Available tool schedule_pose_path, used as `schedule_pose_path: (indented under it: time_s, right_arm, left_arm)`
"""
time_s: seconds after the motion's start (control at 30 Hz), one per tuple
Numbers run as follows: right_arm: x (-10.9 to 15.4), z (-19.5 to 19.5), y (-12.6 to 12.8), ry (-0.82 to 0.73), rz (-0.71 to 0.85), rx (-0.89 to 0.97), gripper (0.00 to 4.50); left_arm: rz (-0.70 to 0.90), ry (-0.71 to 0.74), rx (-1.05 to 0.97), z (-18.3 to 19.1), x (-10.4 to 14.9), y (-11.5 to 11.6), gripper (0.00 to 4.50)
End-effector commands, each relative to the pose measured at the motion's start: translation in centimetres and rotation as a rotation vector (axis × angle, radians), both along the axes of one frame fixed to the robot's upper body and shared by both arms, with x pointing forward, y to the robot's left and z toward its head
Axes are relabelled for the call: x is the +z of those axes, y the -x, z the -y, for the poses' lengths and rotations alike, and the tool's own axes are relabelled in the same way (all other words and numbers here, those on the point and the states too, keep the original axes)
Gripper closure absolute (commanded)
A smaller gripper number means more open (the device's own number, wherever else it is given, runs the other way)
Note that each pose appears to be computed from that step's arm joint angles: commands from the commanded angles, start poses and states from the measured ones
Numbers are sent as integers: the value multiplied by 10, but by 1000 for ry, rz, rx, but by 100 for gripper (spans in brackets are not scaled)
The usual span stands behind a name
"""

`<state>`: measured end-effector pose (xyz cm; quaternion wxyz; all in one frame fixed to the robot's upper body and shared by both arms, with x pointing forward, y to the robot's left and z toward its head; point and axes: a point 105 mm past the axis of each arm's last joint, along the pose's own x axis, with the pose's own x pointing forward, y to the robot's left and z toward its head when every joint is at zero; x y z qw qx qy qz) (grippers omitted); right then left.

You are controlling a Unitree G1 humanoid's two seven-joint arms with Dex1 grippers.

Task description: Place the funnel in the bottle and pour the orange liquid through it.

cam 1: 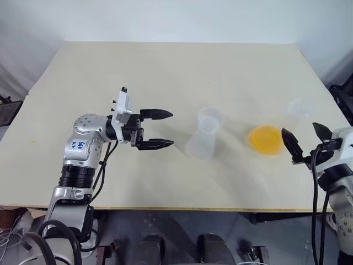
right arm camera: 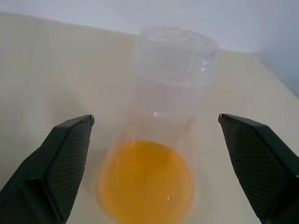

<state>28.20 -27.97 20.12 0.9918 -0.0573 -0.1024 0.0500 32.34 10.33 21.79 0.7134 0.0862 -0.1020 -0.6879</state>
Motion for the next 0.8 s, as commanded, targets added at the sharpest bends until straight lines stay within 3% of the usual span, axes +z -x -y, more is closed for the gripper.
schedule_pose_path:
  time_s: [0.03, 0.43, 0.8]
  right_arm:
    - [16, 1, -10, 7, 69, -6, 0]
    - [23, 1, -43, -3, 84, 4, 0]
    - [27, 0, -49, -19, 93, 3, 0]
  left_arm:
    - [35, 22, -18, 4, 10, 8, 1]
    - [25, 23, 30, -2, 10, 13, 1]
    - [19, 19, 54, -6, 10, 14, 1]
